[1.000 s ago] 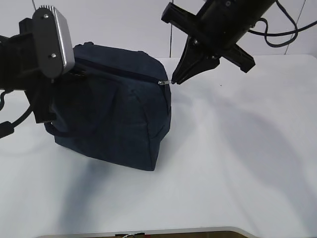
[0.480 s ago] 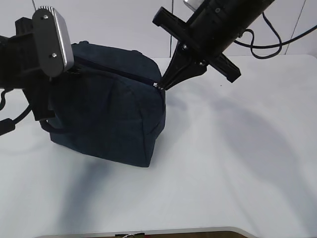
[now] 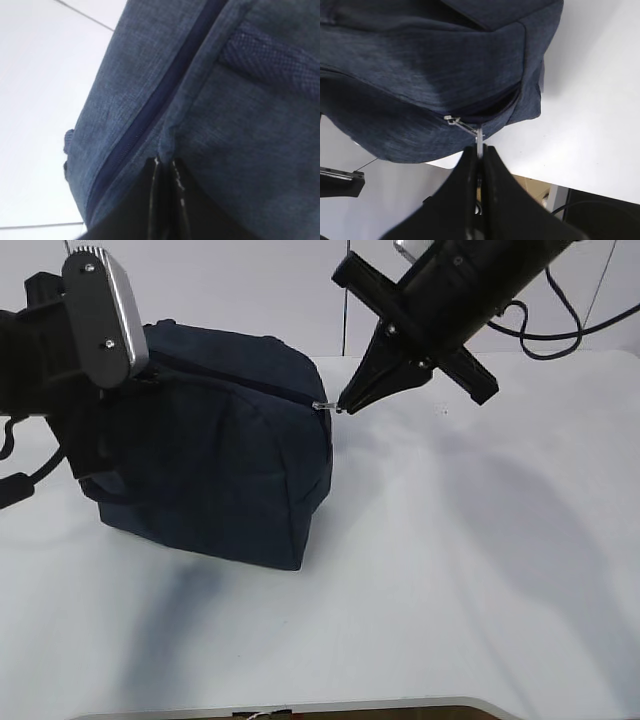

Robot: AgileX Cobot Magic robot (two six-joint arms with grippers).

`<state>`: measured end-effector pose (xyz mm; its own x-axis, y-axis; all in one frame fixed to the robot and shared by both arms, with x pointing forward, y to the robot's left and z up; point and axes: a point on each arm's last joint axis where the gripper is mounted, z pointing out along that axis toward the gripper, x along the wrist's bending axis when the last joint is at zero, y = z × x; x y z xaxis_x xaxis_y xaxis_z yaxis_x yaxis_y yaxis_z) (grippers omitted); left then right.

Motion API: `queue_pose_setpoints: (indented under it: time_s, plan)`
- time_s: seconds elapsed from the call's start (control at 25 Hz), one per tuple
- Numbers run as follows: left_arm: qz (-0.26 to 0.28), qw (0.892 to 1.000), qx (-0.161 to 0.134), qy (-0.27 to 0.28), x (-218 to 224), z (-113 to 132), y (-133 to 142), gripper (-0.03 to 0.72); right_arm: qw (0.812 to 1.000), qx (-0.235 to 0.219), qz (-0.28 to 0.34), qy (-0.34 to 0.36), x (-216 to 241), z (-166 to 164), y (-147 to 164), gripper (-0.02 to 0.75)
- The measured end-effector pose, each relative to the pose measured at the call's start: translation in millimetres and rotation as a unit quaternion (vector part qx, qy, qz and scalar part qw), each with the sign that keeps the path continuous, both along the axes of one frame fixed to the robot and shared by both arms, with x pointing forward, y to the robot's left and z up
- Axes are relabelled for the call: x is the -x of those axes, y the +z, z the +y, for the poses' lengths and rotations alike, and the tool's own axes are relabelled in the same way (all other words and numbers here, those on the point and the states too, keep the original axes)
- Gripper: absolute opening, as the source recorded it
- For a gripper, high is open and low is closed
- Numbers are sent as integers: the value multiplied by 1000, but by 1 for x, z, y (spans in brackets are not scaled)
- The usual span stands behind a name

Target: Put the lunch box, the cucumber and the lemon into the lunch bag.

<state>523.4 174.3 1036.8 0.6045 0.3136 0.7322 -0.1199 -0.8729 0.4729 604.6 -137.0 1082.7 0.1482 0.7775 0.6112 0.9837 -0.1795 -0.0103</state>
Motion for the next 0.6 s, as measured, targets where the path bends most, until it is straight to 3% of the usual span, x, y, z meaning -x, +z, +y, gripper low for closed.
queue_pose_setpoints:
  time_s: [0.6]
  plan:
    - [-17,999,-6,43,-6,6,-2,-10,999,-22,43,4,-18,4,-36,5]
